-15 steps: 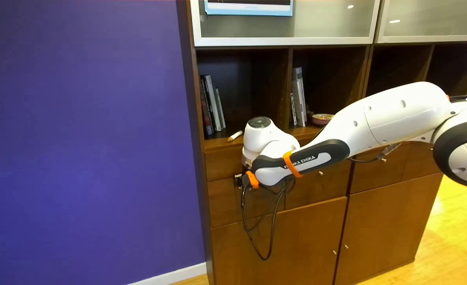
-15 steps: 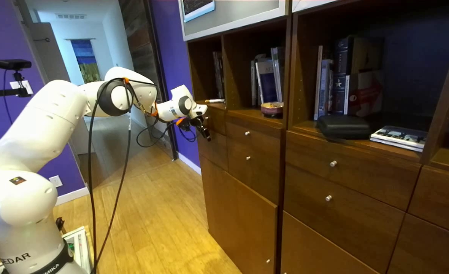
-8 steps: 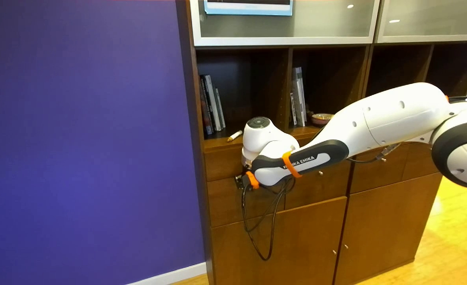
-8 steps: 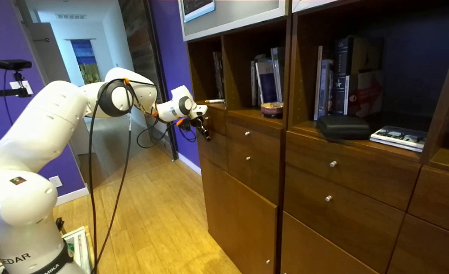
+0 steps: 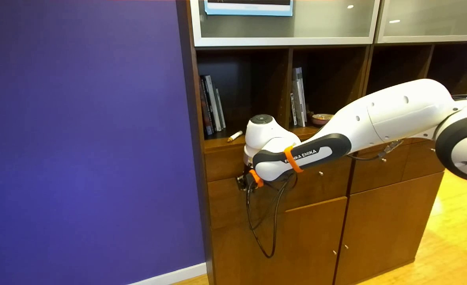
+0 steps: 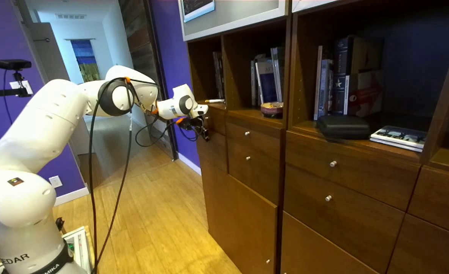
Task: Open the second top drawers on the left
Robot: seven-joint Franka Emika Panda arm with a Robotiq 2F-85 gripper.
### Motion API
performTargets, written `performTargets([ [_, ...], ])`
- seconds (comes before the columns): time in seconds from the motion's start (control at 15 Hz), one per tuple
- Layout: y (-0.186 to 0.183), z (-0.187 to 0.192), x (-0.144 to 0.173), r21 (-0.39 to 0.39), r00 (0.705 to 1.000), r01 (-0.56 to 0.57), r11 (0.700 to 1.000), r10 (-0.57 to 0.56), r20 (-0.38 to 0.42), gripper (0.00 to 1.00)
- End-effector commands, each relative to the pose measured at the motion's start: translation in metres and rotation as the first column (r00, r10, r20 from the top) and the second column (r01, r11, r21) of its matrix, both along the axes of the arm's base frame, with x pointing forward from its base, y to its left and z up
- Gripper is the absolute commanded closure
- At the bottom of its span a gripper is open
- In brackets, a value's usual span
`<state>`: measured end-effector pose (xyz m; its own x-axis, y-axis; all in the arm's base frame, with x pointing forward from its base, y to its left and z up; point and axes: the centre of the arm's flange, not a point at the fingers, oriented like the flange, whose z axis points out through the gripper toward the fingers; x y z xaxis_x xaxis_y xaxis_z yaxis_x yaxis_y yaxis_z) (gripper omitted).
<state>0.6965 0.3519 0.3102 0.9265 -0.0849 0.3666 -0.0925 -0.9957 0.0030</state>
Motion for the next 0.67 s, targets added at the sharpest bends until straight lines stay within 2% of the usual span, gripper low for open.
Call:
performTargets([
  [0.0,-0.012,0.024,-0.042,0.054,0.988,-0.005,0.999,0.013,-0.152,0.95],
  [0.27,-0.018,0.028,-0.085,0.079,0.961,0.041,0.996,-0.018,-0.277,0.95],
  [0.6,-0.021,0.03,-0.128,0.084,0.936,0.069,0.994,-0.036,-0.351,0.95],
])
